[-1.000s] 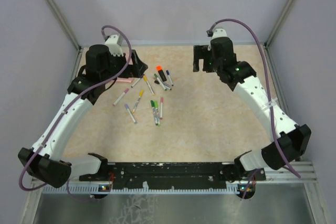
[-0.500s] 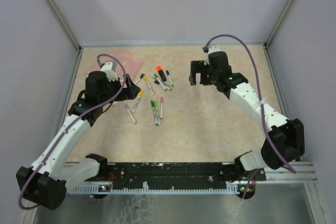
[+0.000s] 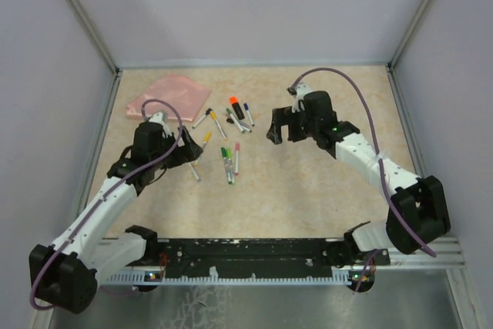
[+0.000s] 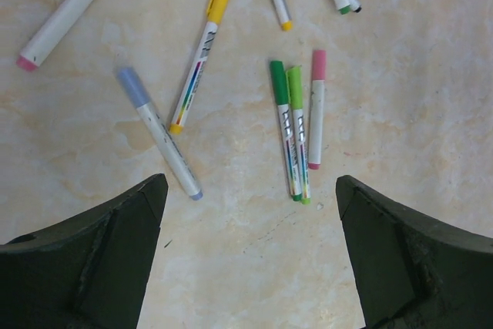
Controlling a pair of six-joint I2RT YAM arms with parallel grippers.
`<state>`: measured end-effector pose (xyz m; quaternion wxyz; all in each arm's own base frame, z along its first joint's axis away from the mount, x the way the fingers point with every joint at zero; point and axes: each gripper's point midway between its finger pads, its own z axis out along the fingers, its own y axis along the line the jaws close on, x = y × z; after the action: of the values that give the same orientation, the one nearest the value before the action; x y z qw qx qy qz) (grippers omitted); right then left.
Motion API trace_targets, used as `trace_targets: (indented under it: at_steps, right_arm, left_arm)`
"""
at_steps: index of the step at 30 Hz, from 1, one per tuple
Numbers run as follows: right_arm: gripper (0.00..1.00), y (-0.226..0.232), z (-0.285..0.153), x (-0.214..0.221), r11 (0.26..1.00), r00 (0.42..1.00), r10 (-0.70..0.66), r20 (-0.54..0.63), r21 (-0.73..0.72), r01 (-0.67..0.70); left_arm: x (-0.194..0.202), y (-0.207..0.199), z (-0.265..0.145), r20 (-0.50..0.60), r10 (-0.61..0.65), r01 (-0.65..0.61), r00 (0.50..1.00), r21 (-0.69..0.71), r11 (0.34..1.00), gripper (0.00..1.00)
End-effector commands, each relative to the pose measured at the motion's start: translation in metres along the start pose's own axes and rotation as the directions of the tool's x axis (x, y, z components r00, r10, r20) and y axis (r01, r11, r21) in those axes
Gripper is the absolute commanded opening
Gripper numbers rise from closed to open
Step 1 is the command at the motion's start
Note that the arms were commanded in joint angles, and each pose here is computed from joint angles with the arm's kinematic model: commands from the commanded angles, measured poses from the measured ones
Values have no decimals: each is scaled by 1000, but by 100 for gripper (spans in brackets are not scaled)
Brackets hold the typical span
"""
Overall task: Open the pen caps
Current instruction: Pick up the pen from the center of the board.
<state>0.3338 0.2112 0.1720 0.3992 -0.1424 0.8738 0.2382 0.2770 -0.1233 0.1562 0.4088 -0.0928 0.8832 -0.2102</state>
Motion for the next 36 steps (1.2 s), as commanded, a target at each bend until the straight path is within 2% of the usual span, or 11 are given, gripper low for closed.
trace_targets:
  at_steps: [1,6,7,9,10,12,24,29,36]
  right_arm:
    - [98,24,-5,-11,993,998,-9,70,-121,17]
    - [98,30,-1,-1,986,998,12,65,-168,-1]
    - [98,30,0,0,985,998,13,61,-171,-3]
    - [98,30,3,3,984,999,16,51,-178,-6]
    - [98,31,4,5,983,999,15,45,-184,-7]
    - [98,32,6,5,981,999,15,39,-193,-7]
    - [98,33,11,8,978,1000,13,27,-209,-7]
    - [98,33,11,8,978,999,16,29,-210,-9]
    - [98,32,11,8,978,999,20,35,-206,-12]
  left_arm:
    - [19,24,10,-49,-70,64,996,-111,992,95]
    - [39,52,22,-116,-117,82,986,-267,960,88]
    - [44,60,25,-128,-133,88,983,-311,946,81]
    - [53,72,31,-154,-158,90,975,-377,922,58]
    - [58,75,34,-167,-176,96,970,-401,911,52]
    - [62,77,41,-186,-188,95,964,-417,904,46]
    - [64,71,70,-201,-151,37,968,-481,876,48]
    - [65,78,74,-219,-152,-2,964,-575,818,48]
    - [84,79,78,-282,-140,-60,949,-600,798,42]
